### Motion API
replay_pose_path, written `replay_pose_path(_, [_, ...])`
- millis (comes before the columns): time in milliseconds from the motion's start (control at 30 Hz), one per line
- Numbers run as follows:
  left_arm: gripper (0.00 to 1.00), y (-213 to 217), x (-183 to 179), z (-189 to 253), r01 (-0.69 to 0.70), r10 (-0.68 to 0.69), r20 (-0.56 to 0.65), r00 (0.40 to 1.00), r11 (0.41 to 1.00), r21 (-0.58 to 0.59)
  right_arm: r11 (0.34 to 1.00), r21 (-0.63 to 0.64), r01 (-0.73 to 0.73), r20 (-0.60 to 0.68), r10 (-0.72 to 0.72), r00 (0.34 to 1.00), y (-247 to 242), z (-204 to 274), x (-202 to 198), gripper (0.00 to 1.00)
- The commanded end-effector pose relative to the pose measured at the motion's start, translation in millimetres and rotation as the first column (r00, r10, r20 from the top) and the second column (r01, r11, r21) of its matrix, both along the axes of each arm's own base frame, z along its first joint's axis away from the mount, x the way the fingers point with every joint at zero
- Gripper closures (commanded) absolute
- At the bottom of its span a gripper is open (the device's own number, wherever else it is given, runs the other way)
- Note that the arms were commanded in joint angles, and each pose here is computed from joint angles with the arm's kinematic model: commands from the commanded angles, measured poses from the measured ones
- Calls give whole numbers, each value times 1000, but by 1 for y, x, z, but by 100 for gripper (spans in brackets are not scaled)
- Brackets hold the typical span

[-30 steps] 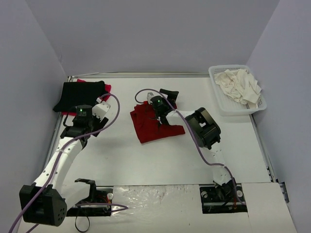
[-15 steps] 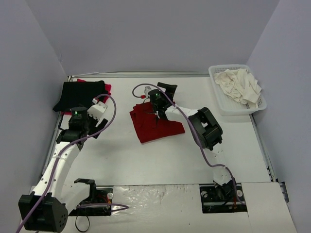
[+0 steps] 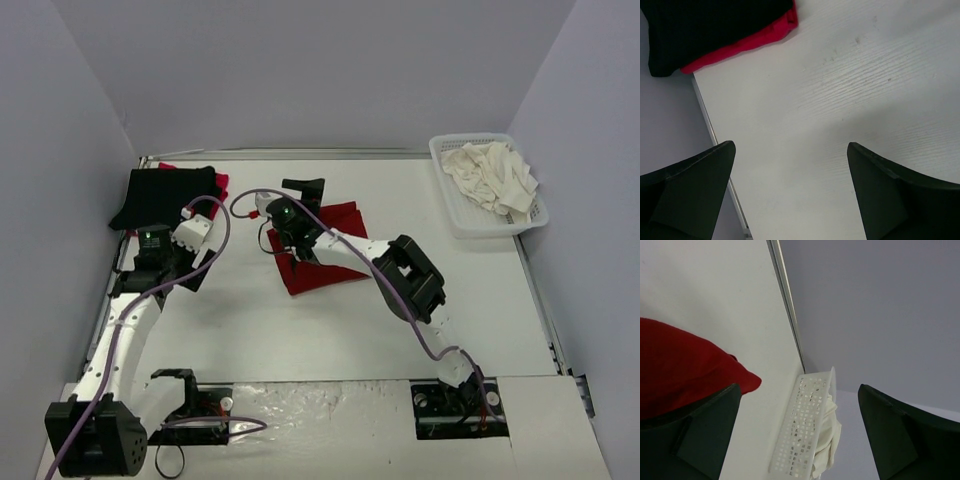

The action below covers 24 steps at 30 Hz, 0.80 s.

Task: Fold and stack the t-shirts
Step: Fold the long partially folded tshirt into a neat square

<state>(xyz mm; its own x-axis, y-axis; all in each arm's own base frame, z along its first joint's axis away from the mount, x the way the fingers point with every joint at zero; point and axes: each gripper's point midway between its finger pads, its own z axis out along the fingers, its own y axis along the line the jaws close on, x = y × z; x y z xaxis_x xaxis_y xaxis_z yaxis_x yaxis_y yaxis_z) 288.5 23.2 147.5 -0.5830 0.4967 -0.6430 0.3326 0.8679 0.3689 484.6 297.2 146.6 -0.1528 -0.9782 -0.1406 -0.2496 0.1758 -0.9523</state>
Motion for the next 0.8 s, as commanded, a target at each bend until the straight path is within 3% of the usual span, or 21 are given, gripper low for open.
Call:
replay_pose_path(0, [6,3,-4,11,-20,22,34,999,998,-52,1000,-3,24,10,-24,1000,8,-5,7,0])
replay_pose_path(233, [6,5,-8,7,-27,27,5,1000,995,-94,997,-72,22,-68,-27,997,22,-80,14,0])
replay_pose_path(367, [6,2,-8,5,-13,13,0,1000,994,-108,996,-86,19,-87,-27,996,23,-98,11,0])
replay_pose_path(567, [6,1,-9,3,-7,6,-16,1000,993,-114,999,-40,22,-22,-23,999,26,-50,12,0])
replay_pose_path(767, [6,4,-8,-8,-22,13,-83,996,994,-107,998,66,22,102,-29,994,13,57,3,0])
